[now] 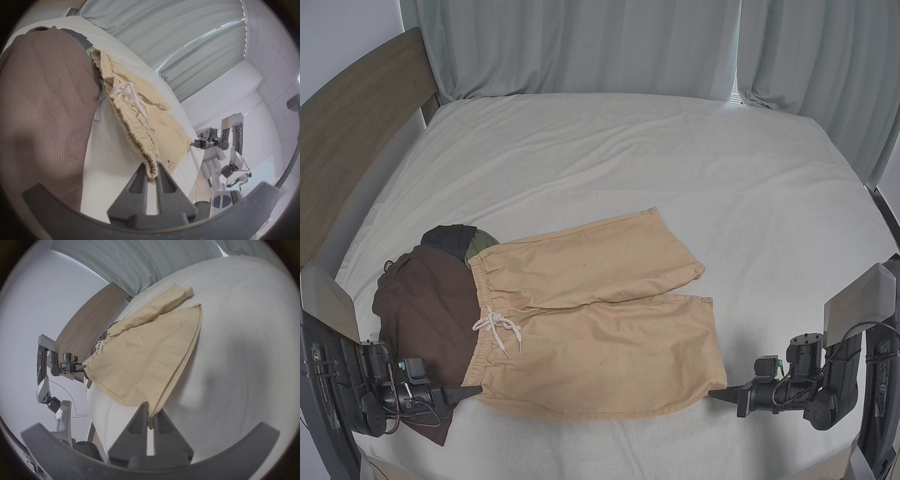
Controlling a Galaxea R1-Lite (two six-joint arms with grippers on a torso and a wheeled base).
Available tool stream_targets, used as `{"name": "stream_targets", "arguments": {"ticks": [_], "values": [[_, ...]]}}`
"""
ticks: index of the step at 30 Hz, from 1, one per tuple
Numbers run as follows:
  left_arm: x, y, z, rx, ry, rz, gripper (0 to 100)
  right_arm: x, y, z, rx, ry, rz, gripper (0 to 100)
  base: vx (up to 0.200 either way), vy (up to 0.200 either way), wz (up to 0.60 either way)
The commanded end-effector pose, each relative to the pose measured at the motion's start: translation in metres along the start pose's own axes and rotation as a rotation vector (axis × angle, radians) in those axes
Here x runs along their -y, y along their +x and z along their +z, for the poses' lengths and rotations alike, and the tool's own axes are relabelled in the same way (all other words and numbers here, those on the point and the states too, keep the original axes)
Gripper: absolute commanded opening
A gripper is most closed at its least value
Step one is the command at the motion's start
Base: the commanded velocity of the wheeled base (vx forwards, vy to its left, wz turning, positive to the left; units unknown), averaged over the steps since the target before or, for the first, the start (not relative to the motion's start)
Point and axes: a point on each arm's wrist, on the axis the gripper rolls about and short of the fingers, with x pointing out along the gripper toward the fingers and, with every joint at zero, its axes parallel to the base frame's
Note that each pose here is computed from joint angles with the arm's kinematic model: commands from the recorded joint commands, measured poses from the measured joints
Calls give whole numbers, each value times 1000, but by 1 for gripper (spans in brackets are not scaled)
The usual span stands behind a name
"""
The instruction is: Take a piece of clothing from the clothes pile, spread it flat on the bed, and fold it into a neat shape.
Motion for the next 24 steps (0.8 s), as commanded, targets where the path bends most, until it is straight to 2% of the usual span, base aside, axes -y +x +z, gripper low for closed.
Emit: {"name": "stream_targets", "arguments": {"ticks": [1,11,24], "values": [[3,-3,-12,-33,-21,6,0,-2,-5,-6,-25,11,-4,0,0,0,0],[-4,0,-30,-79,48,7,0,-3,-6,-8,-34,15,-4,0,0,0,0],[-2,-1,-30,-80,48,7,0,-4,-6,-8,-37,15,-2,0,0,0,0]]}}
